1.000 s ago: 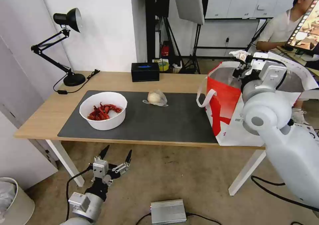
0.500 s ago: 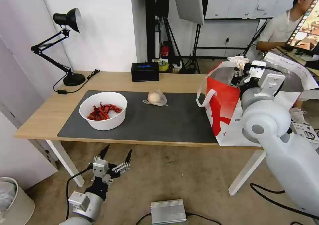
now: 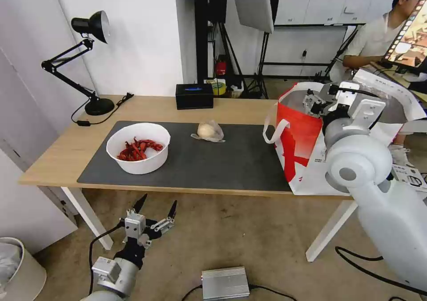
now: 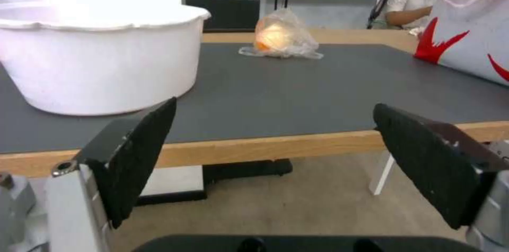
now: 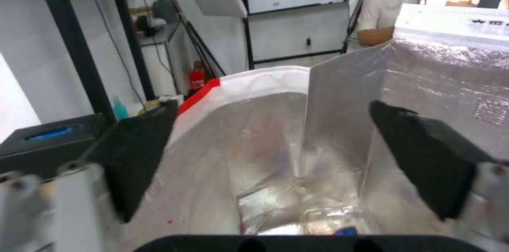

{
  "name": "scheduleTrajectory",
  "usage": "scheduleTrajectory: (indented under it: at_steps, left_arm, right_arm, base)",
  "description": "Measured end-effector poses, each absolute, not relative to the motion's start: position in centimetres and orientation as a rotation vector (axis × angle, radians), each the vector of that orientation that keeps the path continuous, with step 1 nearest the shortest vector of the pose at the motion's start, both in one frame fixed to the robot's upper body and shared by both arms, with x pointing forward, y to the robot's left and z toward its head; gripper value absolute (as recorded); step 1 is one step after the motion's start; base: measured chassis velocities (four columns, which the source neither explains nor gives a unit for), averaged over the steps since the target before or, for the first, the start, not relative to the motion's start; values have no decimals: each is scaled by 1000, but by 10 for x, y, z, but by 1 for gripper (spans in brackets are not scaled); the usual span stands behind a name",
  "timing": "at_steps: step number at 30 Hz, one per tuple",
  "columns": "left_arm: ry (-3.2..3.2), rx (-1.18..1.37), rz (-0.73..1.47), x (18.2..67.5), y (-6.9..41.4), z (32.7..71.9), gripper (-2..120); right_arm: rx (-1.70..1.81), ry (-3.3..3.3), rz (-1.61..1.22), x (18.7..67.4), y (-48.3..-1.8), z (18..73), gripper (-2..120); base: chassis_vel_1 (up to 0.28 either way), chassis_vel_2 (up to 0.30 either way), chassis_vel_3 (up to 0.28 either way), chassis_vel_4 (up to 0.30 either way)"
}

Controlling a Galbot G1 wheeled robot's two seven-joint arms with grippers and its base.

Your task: Pick up the trash from the table and place it into the takeout bag.

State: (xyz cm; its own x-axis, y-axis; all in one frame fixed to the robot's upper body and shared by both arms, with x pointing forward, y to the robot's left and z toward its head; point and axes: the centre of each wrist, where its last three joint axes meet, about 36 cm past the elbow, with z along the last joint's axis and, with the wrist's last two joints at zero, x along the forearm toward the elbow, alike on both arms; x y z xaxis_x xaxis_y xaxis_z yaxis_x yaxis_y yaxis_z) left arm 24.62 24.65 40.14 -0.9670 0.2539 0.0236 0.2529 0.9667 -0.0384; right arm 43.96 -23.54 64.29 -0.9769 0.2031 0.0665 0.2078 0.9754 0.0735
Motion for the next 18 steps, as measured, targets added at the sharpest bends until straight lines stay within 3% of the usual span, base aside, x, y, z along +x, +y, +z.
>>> scheduleTrajectory:
  at_steps: [11, 15, 18]
  left_arm:
    - [-3097, -377, 32, 243, 250, 406, 100]
    - [-3103, -386, 29, 245, 251, 408, 100]
    - [-3107, -444, 45, 255, 246, 407, 100]
  right_arm:
    - [-15, -3236, -255, 435, -235, 647, 100]
    - [311, -3266, -288, 413, -237, 642, 100]
    - [490, -3199, -158, 380, -248, 632, 100]
  base:
    - [0, 0, 0, 0]
    - [0, 0, 0, 0]
    - [0, 0, 0, 0]
